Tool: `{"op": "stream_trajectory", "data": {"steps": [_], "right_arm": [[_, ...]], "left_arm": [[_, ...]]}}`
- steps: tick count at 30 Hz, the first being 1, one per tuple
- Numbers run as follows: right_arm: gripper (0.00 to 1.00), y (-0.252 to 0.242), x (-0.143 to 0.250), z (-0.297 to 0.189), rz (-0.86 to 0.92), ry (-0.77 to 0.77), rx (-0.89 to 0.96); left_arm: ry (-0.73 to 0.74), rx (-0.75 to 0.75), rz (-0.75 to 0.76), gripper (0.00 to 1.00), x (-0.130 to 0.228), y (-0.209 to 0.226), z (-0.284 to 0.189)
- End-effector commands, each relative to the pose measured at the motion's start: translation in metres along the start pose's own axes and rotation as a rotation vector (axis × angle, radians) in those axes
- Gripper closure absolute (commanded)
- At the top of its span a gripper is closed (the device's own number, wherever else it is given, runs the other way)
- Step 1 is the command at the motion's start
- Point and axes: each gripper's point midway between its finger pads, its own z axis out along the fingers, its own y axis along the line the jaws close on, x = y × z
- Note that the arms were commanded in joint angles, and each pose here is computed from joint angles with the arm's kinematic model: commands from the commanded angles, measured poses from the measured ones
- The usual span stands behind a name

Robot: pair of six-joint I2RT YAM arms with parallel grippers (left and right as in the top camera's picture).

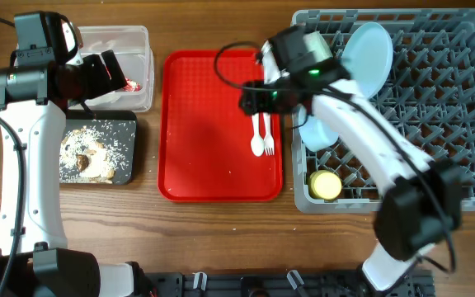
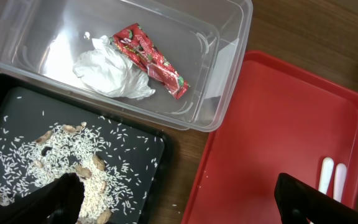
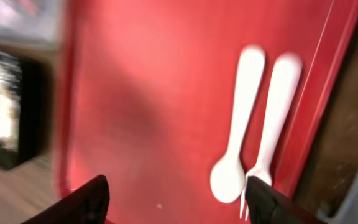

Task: Sort waste into correct bins and load items into the dishwasher rack
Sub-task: 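Reach right gripper to the white fork on the red tray and grasp it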

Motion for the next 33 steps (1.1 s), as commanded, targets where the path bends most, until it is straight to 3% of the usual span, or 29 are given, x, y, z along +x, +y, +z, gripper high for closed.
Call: {"op": "stream_trajectory", "data": {"steps": [1, 9, 18, 33], "right_arm": [[0.36, -0.019, 0.018, 0.032, 0.098, 0.079, 0.106], [0.46, -0.049, 0.031, 0.042, 0.127, 0.083, 0.329], [0.59, -0.054, 0.031, 0.045, 0.134, 0.067, 0.36], [0.6, -0.075, 0.044, 0.076, 0.08, 0.136, 0.428]], "left_arm": [[-0.01, -0.013, 0.01, 0.0, -0.003, 0.003, -0.001], [-0.01, -0.013, 0.01, 0.0, -0.003, 0.003, -0.001], [-0.01, -0.013, 0.01, 0.0, -0.003, 0.003, -0.001], [-0.01, -0.013, 0.01, 0.0, -0.003, 0.003, -0.001]]}}
